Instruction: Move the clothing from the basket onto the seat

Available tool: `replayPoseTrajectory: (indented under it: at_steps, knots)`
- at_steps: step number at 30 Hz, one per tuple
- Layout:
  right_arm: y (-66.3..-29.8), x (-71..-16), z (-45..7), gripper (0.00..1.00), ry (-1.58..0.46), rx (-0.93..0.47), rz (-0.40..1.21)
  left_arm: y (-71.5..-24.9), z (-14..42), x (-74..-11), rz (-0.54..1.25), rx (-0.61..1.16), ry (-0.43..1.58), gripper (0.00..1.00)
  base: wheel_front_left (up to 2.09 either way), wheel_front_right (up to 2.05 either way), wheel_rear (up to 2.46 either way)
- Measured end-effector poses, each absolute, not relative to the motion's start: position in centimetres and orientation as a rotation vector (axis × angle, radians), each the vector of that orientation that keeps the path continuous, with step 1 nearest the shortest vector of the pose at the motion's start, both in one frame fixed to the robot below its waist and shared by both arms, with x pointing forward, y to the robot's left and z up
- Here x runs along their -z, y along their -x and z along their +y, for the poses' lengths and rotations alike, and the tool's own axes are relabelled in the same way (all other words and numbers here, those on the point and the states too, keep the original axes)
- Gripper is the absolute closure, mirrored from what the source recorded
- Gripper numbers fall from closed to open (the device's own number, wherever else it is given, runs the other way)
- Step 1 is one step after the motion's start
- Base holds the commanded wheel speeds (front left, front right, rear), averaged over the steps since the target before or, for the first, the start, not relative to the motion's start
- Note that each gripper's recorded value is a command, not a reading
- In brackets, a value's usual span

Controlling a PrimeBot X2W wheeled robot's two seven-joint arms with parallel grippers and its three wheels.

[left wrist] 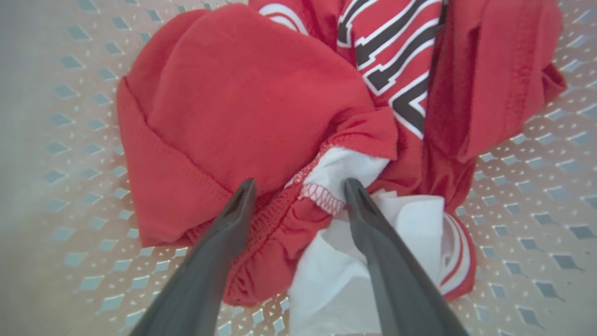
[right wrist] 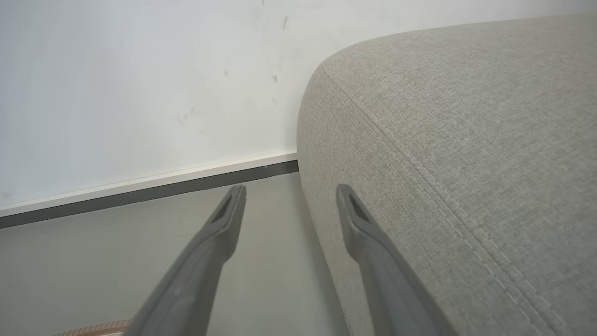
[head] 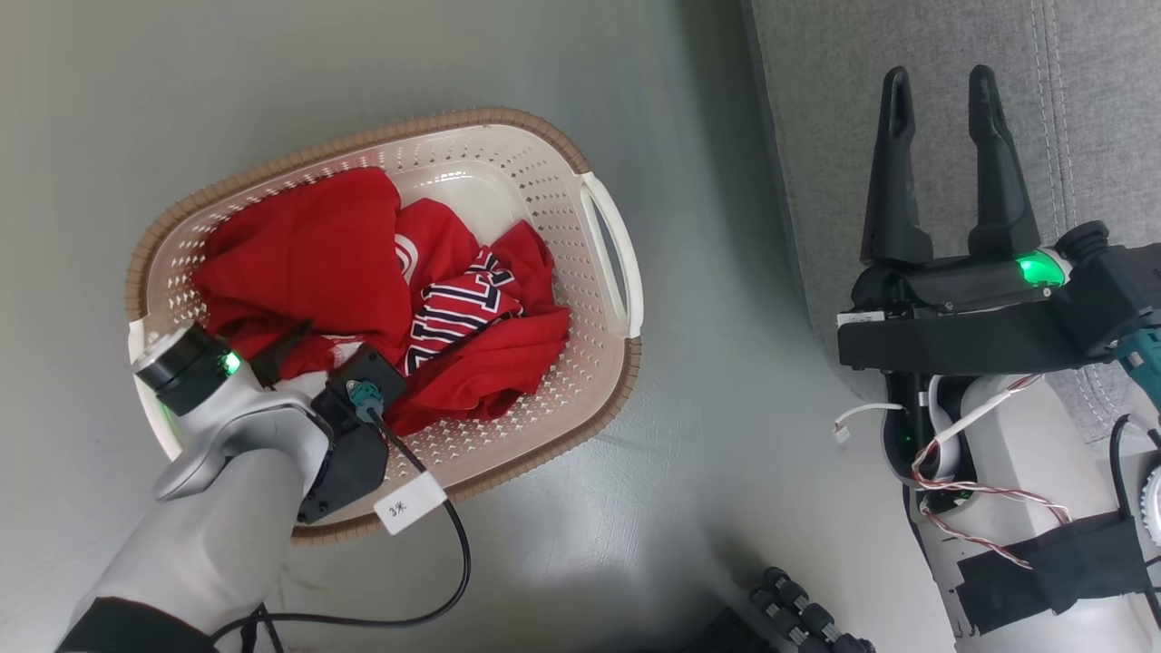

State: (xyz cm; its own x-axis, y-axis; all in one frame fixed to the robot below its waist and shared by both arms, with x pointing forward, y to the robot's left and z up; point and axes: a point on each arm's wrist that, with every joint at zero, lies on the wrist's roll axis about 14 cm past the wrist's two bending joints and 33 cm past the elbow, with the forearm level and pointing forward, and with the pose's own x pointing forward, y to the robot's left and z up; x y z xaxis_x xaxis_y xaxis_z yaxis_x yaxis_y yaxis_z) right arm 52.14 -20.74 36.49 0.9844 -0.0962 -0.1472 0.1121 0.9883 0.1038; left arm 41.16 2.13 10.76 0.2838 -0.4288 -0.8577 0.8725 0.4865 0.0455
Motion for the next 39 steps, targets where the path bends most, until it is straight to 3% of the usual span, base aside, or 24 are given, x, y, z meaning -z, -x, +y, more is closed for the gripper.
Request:
replayPoseTrajectory:
  at_steps: [1, 2, 4, 5, 17, 25, 39]
  knots:
    - [-52.1, -36.5, -20.7, 0.00, -0.113, 0.105, 0.144, -41.2, 2.2, -10.7, 0.908, 0.937, -0.588, 0.13, 0.00, 0.00, 0.00]
    - [-52.1, -36.4, -20.7, 0.00, -0.113, 0.106, 0.146, -41.2, 2.2, -10.6, 0.914, 0.933, -0.594, 0.53, 0.00, 0.00, 0.00]
    - [-52.1, -36.4, -20.7, 0.00, -0.115, 0.105, 0.147, -41.1, 2.1, -10.5, 0.917, 0.941, -0.599, 0.80, 0.00, 0.00, 0.00]
    - [-52.0, -36.4, -20.7, 0.00, -0.117, 0.106, 0.148, -40.9, 2.1, -10.5, 0.916, 0.947, -0.603, 1.00, 0.00, 0.00, 0.00]
    - [-51.8, -37.0, -21.0, 0.00, -0.114, 0.123, 0.148, -41.2, -1.3, -13.2, 0.819, 0.991, -0.545, 1.00, 0.00, 0.00, 0.00]
    - [-51.7, -38.3, -21.2, 0.00, -0.115, 0.131, 0.130, -43.5, -3.7, -17.7, 0.723, 0.889, -0.343, 1.00, 0.00, 0.00, 0.00]
    - [-50.4, -41.9, -20.2, 0.00, -0.123, 0.092, 0.079, -46.8, -2.0, -26.4, 0.541, 0.725, -0.184, 1.00, 0.00, 0.00, 0.00]
